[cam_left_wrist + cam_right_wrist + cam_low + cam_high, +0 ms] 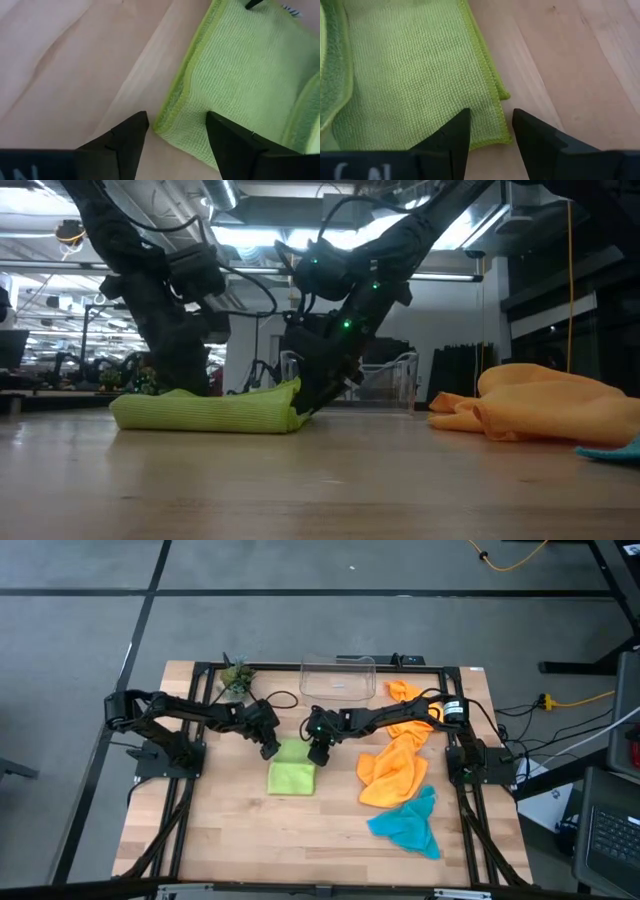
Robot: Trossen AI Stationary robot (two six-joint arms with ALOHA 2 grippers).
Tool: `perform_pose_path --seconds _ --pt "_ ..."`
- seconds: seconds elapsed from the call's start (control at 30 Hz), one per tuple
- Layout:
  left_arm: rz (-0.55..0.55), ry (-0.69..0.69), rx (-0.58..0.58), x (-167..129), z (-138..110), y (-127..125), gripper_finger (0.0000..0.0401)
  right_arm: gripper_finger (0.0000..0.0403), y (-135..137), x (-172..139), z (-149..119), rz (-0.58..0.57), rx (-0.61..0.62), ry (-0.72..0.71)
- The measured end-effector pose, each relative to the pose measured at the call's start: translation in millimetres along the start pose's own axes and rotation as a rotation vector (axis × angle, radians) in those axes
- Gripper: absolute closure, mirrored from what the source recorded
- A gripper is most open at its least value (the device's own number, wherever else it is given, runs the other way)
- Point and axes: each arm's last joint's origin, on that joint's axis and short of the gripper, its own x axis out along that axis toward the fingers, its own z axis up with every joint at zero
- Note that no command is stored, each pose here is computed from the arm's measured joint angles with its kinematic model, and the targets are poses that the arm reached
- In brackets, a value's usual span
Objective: Fold microfiber towels
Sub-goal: Fold the green microfiber cloth
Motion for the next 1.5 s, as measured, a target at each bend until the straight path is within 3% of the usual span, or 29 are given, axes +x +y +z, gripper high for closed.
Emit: perform_pose_path --seconds 0.37,0.47,0.6,0.67,1.1,1.5 --pt "0.106 0.019 0.125 3 -5 -4 0.0294 0.0263 1 9 -6 -0.063 -0.074 0.024" --pt "0.126 0.016 0.142 3 -6 -6 0.0327 0.03 4 9 -7 -0.114 -0.095 0.014" --pt "0.144 0.013 0.155 3 -6 -9 0.0379 0.0381 8 10 -8 -0.145 -0.125 0.001" --pt "0.142 0.003 0.153 3 -6 -10 0.0394 0.0392 8 10 -8 -0.155 -0.126 0.0" --pt "0.183 -0.112 0.172 -15 -4 -27 0.0401 0.04 34 -17 27 -0.264 -0.257 0.048" --pt "0.182 -0.179 0.216 -31 -5 -41 0.0401 0.0402 46 -25 33 -0.253 -0.275 0.032"
